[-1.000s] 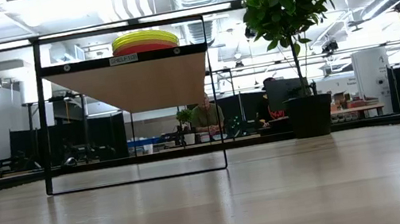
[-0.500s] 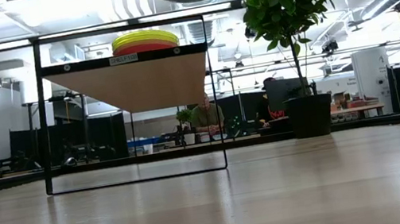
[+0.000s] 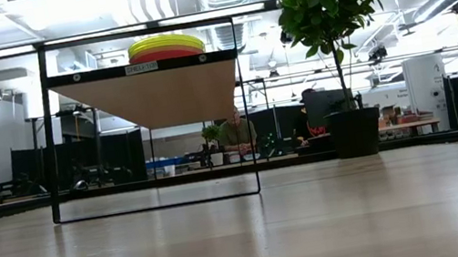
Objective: Place and stack bowls onto a shelf
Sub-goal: Stack the blue bowl on top of the pink bowl on the shelf
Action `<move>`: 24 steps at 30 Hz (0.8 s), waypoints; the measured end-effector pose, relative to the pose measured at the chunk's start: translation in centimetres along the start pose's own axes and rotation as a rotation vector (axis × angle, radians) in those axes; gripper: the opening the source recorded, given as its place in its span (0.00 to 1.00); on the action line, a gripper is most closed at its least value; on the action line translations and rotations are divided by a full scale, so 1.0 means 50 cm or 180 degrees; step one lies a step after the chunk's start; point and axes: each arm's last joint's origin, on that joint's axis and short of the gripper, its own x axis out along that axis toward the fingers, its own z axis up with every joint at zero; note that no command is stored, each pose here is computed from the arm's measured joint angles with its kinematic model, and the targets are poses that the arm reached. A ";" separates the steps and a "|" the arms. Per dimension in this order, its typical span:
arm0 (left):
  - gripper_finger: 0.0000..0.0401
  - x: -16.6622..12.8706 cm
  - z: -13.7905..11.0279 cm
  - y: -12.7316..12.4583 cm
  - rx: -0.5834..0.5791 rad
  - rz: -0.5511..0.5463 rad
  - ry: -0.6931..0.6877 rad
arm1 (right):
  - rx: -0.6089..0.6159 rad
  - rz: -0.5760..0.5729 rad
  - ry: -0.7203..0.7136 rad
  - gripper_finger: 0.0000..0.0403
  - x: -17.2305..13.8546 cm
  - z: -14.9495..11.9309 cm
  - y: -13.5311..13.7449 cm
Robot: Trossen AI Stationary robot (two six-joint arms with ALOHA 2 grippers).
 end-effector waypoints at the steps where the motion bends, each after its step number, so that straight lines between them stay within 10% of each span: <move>1: 0.00 -0.010 0.003 -0.003 0.0018 0.0053 0.0041 | 0.0001 -0.0085 0.0015 0.42 -0.003 0.001 -0.001; 12: 0.00 -0.139 0.067 -0.031 0.0467 0.1053 -0.0200 | -0.0005 -0.0227 -0.0008 0.42 -0.034 0.013 0.009; 19: 0.00 -0.189 0.072 -0.004 0.1084 0.2578 0.0328 | -0.0012 -0.0237 0.0081 0.42 -0.016 0.001 0.005; 24: 0.00 -0.223 0.092 0.053 0.1039 0.3026 0.0825 | 0.0049 -0.0231 0.0084 0.42 -0.014 0.000 0.005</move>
